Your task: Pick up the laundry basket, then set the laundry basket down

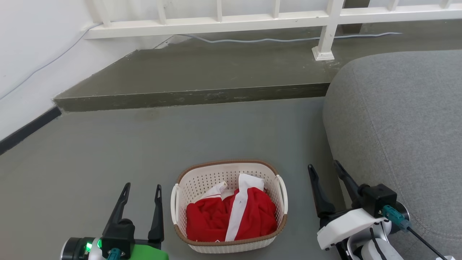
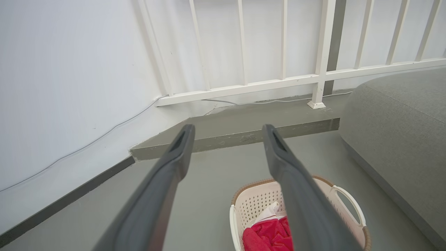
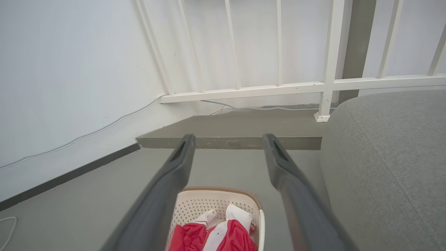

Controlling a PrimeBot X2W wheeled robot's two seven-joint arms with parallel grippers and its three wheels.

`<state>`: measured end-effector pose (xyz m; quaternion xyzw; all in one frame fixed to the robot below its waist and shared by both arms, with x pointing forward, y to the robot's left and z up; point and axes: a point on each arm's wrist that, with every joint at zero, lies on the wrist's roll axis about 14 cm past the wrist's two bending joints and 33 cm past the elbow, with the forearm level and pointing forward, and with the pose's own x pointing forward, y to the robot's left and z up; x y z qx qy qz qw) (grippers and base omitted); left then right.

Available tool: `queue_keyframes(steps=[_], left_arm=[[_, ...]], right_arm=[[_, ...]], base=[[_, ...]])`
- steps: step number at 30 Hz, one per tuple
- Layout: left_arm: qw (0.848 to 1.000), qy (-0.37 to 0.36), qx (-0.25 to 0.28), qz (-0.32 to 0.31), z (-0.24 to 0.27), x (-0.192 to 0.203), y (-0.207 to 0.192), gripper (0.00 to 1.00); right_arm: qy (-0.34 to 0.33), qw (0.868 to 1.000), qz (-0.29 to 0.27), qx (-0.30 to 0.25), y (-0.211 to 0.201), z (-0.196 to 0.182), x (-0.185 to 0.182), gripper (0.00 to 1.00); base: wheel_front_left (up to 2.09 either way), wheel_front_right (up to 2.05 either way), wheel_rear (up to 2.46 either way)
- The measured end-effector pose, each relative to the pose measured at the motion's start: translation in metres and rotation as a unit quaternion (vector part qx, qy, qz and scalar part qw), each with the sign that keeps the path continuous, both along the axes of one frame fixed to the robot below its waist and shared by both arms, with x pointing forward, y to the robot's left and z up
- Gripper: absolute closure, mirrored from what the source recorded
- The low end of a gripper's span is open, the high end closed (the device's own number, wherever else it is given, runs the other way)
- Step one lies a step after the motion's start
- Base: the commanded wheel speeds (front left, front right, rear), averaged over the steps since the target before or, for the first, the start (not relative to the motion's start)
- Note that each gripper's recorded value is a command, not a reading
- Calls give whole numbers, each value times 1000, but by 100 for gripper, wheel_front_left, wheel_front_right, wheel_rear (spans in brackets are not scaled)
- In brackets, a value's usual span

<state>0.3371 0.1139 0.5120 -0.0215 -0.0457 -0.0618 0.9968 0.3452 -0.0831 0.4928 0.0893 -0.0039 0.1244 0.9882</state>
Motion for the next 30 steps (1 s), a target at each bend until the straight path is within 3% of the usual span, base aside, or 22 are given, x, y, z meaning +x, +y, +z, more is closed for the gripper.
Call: queue_keyframes(steps=[30], left_arm=[[1000,9,-5,11,-5,2,6,0]], right_arm=[[6,1000,-7,0,-4,-3,3,0]], base=[[0,0,0]])
